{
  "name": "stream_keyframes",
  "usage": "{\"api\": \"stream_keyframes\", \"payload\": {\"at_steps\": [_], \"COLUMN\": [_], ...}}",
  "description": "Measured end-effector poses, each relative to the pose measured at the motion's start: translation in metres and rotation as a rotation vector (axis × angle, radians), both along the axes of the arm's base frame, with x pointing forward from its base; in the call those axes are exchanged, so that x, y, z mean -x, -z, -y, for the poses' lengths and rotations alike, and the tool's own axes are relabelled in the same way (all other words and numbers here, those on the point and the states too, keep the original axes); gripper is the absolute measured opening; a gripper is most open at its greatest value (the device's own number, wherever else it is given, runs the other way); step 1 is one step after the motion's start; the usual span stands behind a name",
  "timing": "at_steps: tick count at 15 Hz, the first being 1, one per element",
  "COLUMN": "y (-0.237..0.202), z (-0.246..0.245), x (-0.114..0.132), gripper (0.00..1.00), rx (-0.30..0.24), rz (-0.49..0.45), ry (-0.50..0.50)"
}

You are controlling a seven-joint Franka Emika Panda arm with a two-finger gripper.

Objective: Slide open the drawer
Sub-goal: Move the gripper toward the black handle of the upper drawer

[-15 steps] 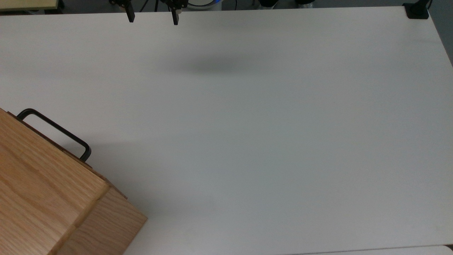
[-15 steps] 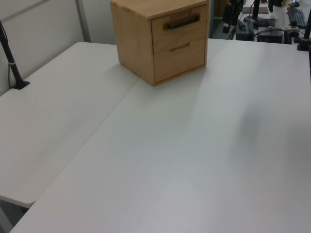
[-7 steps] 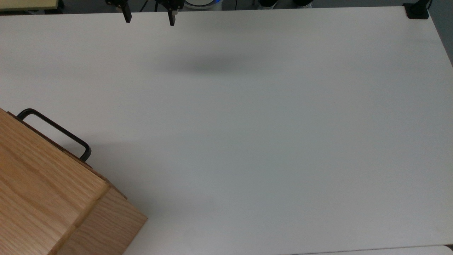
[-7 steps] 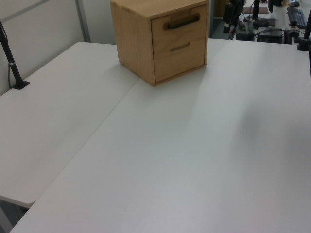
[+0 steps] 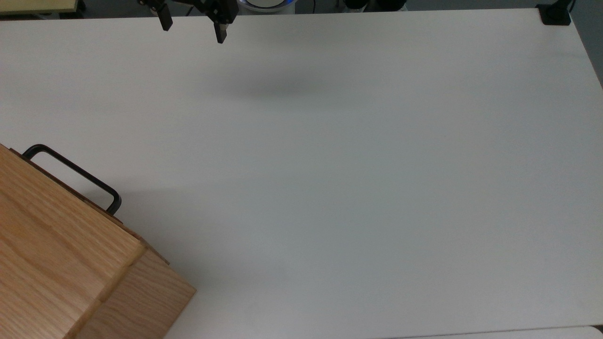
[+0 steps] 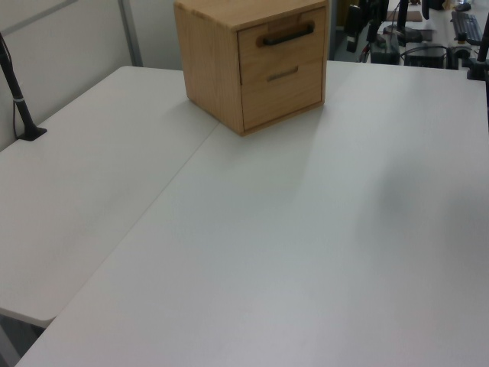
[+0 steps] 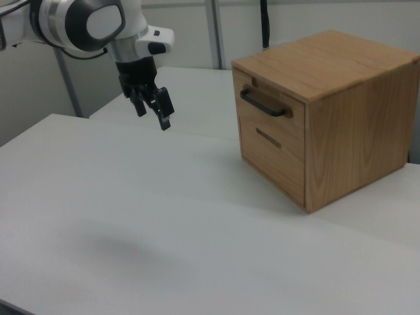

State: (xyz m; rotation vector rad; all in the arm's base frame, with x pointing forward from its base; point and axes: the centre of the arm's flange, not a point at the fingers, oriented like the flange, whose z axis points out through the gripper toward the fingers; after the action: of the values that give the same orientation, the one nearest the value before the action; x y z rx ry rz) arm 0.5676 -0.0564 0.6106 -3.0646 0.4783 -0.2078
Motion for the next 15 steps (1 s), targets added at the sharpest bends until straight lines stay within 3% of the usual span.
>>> {"api": "stream_keyframes", "payload": {"at_steps": [5, 8, 9, 11, 13, 15], "y": [0.002, 0.004, 0.005, 0.001, -0.004, -0.006], "z": [0.018, 0.050, 0.057, 0.058, 0.064, 0.076], "x": [-0.019, -0.018, -0.018, -0.024, -0.034, -0.043], "gripper": [1.00, 1.00, 0.94, 0.89, 0.81, 0.81], "rx": [-0.052, -0.067, -0.081, -0.149, -0.224, -0.299], "rz": [0.112, 0.124, 0.124, 0.172, 0.251, 0.317], "ry": [0.368, 0.465, 0.491, 0.616, 0.828, 1.037]}}
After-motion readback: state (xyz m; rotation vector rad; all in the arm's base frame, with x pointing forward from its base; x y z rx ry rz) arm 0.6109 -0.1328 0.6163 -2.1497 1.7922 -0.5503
